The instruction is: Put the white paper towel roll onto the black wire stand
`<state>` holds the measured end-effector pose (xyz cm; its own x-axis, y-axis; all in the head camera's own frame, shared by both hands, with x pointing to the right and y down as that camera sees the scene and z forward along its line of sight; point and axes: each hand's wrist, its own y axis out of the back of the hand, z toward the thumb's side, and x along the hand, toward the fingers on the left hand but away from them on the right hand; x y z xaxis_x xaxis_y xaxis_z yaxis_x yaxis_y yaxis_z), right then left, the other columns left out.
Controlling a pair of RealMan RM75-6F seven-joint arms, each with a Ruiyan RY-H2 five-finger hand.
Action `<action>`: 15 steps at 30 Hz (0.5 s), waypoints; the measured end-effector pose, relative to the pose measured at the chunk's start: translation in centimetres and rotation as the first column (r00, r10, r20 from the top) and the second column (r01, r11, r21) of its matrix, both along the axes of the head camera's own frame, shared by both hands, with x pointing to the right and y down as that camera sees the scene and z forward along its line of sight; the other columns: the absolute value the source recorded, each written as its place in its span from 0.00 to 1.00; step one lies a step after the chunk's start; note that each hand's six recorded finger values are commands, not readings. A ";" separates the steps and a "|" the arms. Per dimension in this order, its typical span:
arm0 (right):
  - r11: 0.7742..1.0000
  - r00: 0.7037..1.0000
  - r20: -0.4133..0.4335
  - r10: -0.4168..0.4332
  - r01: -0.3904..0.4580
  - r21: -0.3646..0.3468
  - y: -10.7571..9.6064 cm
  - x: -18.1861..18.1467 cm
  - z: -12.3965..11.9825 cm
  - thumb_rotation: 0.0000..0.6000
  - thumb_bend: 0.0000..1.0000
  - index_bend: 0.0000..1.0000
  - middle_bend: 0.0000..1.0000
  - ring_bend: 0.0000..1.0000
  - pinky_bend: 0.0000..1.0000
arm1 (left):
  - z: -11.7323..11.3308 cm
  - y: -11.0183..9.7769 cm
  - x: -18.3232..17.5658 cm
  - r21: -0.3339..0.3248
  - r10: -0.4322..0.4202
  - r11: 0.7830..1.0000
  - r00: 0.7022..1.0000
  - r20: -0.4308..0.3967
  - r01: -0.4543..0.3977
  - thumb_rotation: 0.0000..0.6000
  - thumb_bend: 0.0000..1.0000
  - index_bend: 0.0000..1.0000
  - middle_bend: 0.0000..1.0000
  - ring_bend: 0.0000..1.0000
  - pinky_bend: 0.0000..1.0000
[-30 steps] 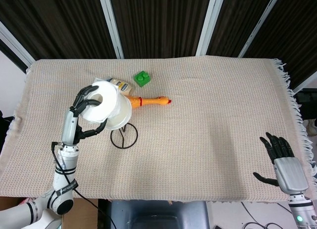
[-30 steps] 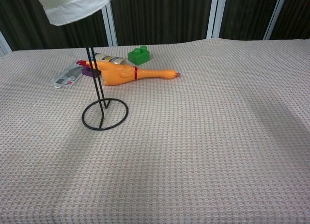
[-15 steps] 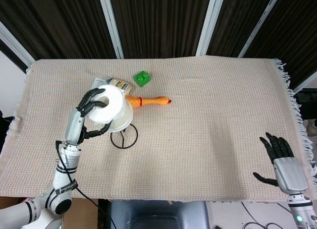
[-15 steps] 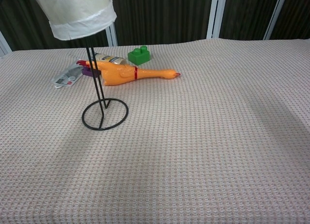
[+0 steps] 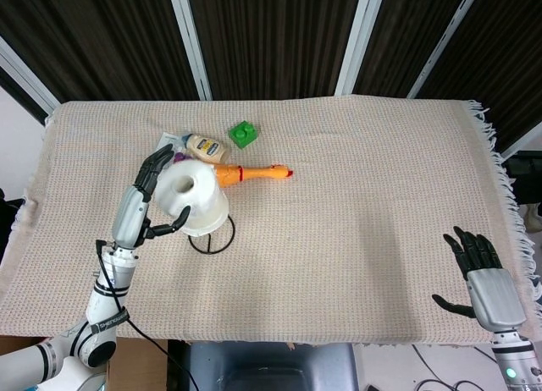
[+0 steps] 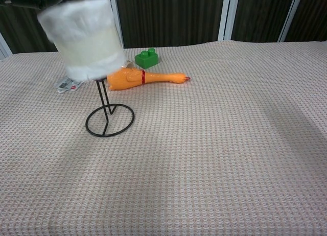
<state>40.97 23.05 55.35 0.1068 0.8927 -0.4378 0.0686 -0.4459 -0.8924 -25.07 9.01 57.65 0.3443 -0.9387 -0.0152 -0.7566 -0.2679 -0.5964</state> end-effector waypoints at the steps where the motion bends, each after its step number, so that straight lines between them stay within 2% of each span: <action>1: 1.000 1.000 0.000 0.000 0.000 -0.001 0.0 0.0 0.0 1.00 0.09 0.00 0.00 0.00 0.00 | 0.0 0.0 0.0 0.001 0.002 1.000 1.000 0.006 -0.002 1.00 0.38 0.00 0.00 0.00 0.05; 5: 1.000 1.000 -0.001 -0.003 0.003 -0.001 0.0 -0.1 0.0 1.00 0.09 0.00 0.00 0.00 0.00 | 0.0 0.3 -0.4 -0.002 0.012 1.000 1.000 0.028 -0.012 1.00 0.38 0.00 0.00 0.00 0.05; 8: 1.000 1.000 -0.002 -0.004 0.004 0.001 0.1 -0.1 0.0 1.00 0.09 0.00 0.00 0.00 0.00 | 0.0 1.0 -1.3 -0.001 0.024 1.000 0.997 0.074 -0.024 1.00 0.38 0.00 0.00 0.00 0.05; 11: 1.000 1.000 -0.007 -0.004 0.004 0.000 0.1 -0.1 0.0 1.00 0.09 0.00 0.00 0.00 0.00 | 0.3 2.3 -3.2 0.000 0.031 0.999 0.982 0.184 -0.032 1.00 0.38 0.00 0.00 0.00 0.05; 14: 1.000 1.000 -0.021 -0.004 0.004 -0.006 0.2 -0.1 0.2 1.00 0.09 0.00 0.00 0.00 0.00 | 0.7 4.4 -6.2 -0.006 0.025 1.000 0.940 0.340 -0.024 1.00 0.39 0.00 0.00 0.00 0.04; 15: 1.000 1.000 -0.026 -0.005 0.004 -0.010 0.3 -0.1 0.3 1.00 0.09 0.00 0.00 0.00 0.00 | 1.1 5.4 -7.6 -0.015 0.018 1.000 0.911 0.411 -0.013 1.00 0.39 0.00 0.00 0.00 0.04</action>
